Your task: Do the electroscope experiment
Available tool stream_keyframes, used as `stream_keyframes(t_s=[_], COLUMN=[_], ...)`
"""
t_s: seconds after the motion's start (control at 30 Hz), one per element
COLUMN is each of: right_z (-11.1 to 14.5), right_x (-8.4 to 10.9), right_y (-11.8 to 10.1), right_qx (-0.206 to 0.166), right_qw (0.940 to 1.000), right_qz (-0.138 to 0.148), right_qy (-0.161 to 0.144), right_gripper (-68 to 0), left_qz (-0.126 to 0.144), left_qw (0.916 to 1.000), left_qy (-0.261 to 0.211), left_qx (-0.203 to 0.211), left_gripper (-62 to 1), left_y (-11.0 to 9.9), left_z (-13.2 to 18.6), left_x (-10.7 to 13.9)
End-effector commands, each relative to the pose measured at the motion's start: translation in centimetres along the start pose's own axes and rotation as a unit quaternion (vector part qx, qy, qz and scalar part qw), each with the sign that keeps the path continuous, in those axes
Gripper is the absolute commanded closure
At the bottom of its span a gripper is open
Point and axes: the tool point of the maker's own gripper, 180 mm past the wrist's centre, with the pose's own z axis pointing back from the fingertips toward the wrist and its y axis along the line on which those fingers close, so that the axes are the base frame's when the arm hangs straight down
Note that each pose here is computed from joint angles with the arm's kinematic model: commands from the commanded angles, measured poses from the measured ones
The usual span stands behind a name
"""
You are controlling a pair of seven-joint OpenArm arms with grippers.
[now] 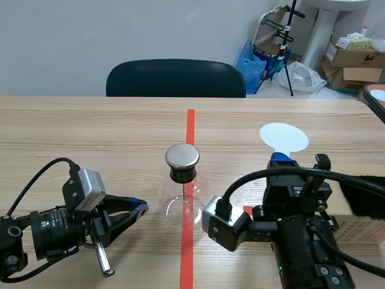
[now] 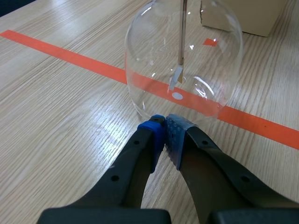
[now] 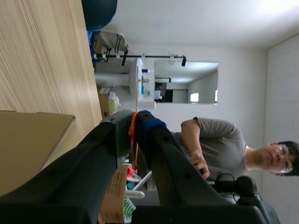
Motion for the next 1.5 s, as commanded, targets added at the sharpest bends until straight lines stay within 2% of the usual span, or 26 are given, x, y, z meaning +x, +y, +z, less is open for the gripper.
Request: stream_keyframes(t_s=[0.0, 0.17, 0.37, 0.6, 0.7, 0.93, 1.17, 1.3, 1.47], right_z=[-0.1, -0.3, 0.0, 0.2, 0.3, 1.1, 2.4, 3.0, 3.3], right_x=[-0.3, -0.4, 0.0, 1.6, 2.8, 6.0, 8.9, 9.8, 10.3], right_y=[-1.1, -1.8, -1.4, -1.4, -1.4, -1.5, -1.5, -1.5, -1.5], right_qx=[-0.017, -0.026, -0.018, -0.017, -0.017, -0.019, -0.019, -0.019, -0.019], right_qw=[0.9998, 0.9996, 0.9998, 0.9988, 0.9965, 0.9849, 0.9656, 0.9577, 0.9528], right_qz=[-0.002, -0.007, -0.006, -0.005, -0.005, -0.003, -0.001, 0.000, 0.000], right_qy=[0.004, 0.007, -0.003, -0.046, -0.081, -0.172, -0.259, -0.287, -0.303], right_gripper=[-1.7, -1.7, -1.7, -1.7, -1.7, -1.7, -1.7, -1.7, -1.7], left_qz=[-0.001, -0.001, -0.001, -0.001, -0.001, -0.001, -0.001, -0.001, -0.001], left_qw=[0.9998, 0.9998, 0.9998, 0.9998, 0.9998, 0.9998, 0.9998, 0.9998, 0.9998], left_qy=[-0.021, -0.021, -0.021, -0.021, -0.021, -0.021, -0.021, -0.021, -0.021], left_qx=[0.004, 0.004, 0.004, 0.004, 0.004, 0.004, 0.004, 0.004, 0.004], left_gripper=[-3.0, -3.0, -3.0, -3.0, -3.0, -3.0, -3.0, -3.0, -3.0], left_y=[0.4, 0.4, 0.4, 0.4, 0.4, 0.4, 0.4, 0.4, 0.4], left_z=[-0.3, -0.3, -0.3, -0.3, -0.3, -0.3, -0.3, -0.3, -0.3], left_x=[1.2, 1.2, 1.2, 1.2, 1.2, 1.2, 1.2, 1.2, 1.2])
